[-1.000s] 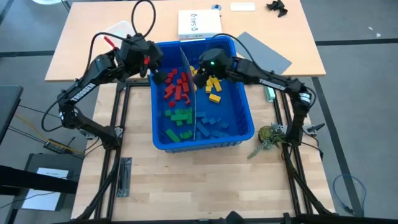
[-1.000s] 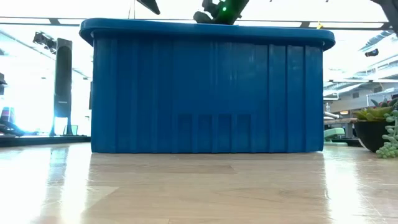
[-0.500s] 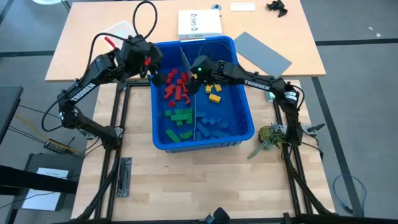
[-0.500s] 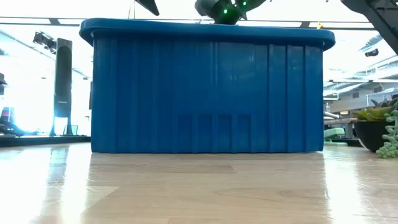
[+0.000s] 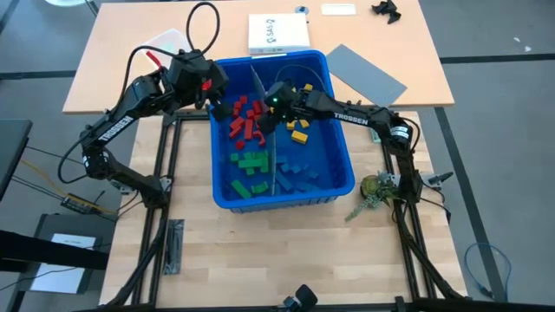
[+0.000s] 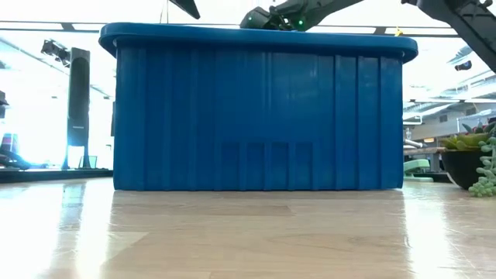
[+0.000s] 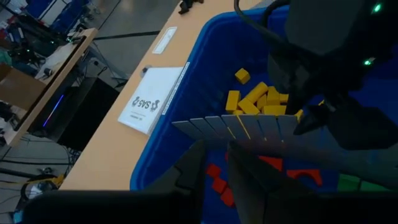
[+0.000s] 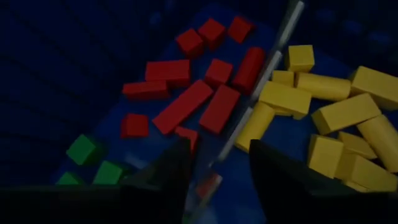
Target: Sort Items/Unsort Items
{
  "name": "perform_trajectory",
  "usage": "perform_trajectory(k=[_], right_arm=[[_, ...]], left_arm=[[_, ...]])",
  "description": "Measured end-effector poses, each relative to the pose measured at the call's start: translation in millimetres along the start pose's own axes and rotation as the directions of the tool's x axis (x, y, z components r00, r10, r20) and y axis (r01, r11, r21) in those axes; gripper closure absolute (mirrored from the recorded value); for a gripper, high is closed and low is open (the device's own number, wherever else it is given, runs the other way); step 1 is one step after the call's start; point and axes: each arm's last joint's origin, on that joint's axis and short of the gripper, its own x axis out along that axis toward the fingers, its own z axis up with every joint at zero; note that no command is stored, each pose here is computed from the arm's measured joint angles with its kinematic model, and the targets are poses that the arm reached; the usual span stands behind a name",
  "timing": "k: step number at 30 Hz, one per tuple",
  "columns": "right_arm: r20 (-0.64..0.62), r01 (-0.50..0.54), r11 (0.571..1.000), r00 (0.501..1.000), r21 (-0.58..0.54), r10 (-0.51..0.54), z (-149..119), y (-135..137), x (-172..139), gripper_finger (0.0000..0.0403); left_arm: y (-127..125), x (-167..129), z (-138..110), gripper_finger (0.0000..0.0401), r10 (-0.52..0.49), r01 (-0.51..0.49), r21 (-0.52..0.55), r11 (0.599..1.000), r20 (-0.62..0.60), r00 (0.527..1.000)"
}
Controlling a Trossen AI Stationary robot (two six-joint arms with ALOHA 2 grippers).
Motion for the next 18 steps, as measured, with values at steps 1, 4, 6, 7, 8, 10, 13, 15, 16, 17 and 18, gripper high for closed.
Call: perform_trajectory(k=[1, 4, 6, 7, 8, 10, 13, 15, 16, 17, 18], right_arm=[[-0.001, 0.0, 1.0, 1.0, -0.002, 0.0, 0, 0, 0, 0.0249], [0.003, -0.001, 1.0, 1.0, -0.009, 0.001, -1, 0, 1, 0.0294], [0.009, -0.005, 1.0, 1.0, -0.019, 0.005, 0, 0, 1, 0.0332], [0.013, -0.006, 1.0, 1.0, -0.026, 0.006, 0, 1, 1, 0.0353], [0.015, -0.006, 1.0, 1.0, -0.03, 0.007, 0, 1, 1, 0.0372], [0.018, -0.007, 1.0, 1.0, -0.03, 0.007, 0, 1, 1, 0.0391], [0.014, -0.004, 1.0, 1.0, -0.019, 0.005, 2, 1, -2, 0.0383], [0.019, -0.007, 1.0, 1.0, -0.017, 0.007, 5, 1, -5, 0.0383], [0.023, -0.009, 1.0, 1.0, -0.017, 0.009, 6, 1, -6, 0.0386], [0.029, -0.011, 1.0, 1.0, -0.019, 0.011, 9, 2, -9, 0.039], [0.033, -0.012, 1.0, 0.999, -0.021, 0.013, 10, 2, -11, 0.0394]], left_arm=[[0, 0, 0, 0.0327, -0.001, 0.001, 0.0, 1.0, 0.0, 1.0], [0, 0, 0, 0.0327, -0.004, 0.004, 0.0, 1.0, 0.001, 1.0], [0, 0, 0, 0.0327, -0.007, 0.007, 0.0, 1.0, 0.003, 1.0], [0, 0, 0, 0.0327, -0.013, 0.013, -0.001, 1.0, 0.005, 1.0], [0, 0, 0, 0.0327, -0.016, 0.016, -0.005, 1.0, 0.006, 1.0], [-1, 0, 0, 0.0327, -0.022, 0.022, -0.007, 1.0, 0.008, 1.0], [-1, 0, 0, 0.0327, -0.022, 0.022, -0.01, 1.0, 0.008, 1.0], [-1, 0, 0, 0.0327, -0.022, 0.022, -0.01, 1.0, 0.008, 1.0], [-1, 0, 0, 0.0327, -0.022, 0.022, -0.01, 1.0, 0.007, 1.0], [-1, 0, 0, 0.0327, -0.022, 0.022, -0.01, 1.0, 0.007, 1.0], [-1, 0, 0, 0.0327, -0.022, 0.022, -0.009, 1.0, 0.008, 1.0]])
